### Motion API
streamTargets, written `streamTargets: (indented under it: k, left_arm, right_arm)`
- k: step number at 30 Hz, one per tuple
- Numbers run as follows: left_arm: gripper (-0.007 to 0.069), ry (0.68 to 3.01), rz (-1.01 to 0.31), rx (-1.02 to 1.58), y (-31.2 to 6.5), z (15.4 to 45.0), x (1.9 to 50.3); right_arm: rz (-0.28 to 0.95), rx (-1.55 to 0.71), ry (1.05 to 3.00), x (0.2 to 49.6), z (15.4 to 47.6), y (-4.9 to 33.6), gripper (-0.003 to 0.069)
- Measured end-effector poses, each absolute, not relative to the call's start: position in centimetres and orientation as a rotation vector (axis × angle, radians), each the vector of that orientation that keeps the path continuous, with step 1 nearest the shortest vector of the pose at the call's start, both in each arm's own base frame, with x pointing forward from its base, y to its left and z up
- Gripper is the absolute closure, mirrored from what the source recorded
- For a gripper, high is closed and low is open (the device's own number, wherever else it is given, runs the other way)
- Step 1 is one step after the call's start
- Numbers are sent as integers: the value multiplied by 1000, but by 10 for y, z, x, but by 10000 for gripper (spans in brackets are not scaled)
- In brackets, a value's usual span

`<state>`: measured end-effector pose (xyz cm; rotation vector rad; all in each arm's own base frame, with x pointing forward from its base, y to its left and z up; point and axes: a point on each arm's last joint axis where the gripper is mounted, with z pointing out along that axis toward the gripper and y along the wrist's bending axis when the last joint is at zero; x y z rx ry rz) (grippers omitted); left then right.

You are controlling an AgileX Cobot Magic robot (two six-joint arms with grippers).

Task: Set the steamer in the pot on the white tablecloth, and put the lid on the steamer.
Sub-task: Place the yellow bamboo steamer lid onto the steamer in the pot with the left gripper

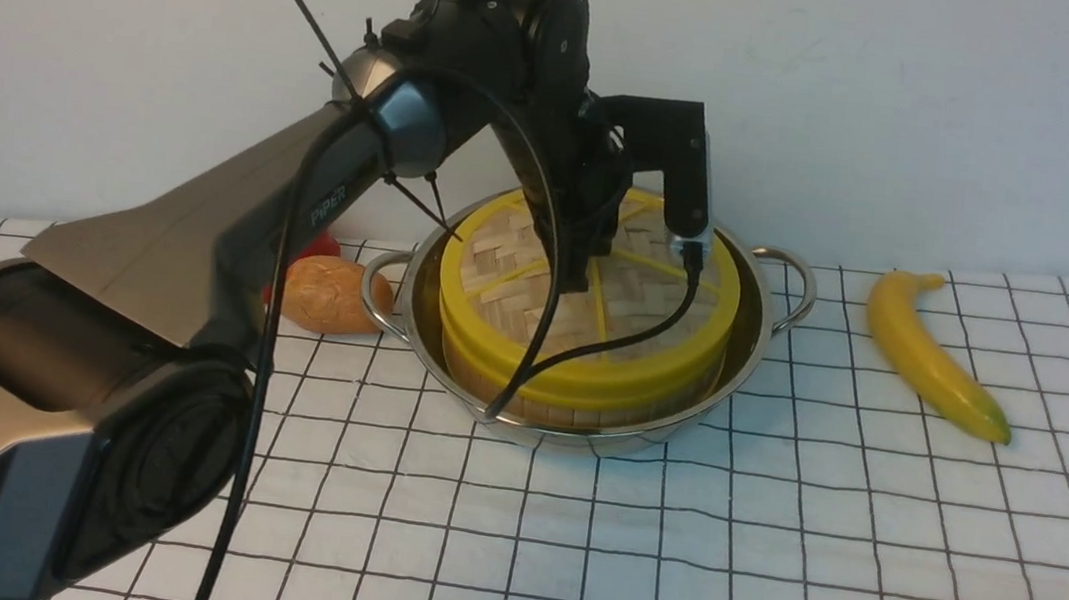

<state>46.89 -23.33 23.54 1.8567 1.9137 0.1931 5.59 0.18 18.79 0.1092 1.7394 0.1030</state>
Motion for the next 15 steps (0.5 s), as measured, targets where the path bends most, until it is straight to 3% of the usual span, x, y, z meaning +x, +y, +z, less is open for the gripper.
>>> streamTargets:
  k: [15]
  left_arm:
    - [502, 1978, 182, 1786, -232, 232, 472]
  right_arm:
    - [102, 109, 1739, 56, 188, 2, 417]
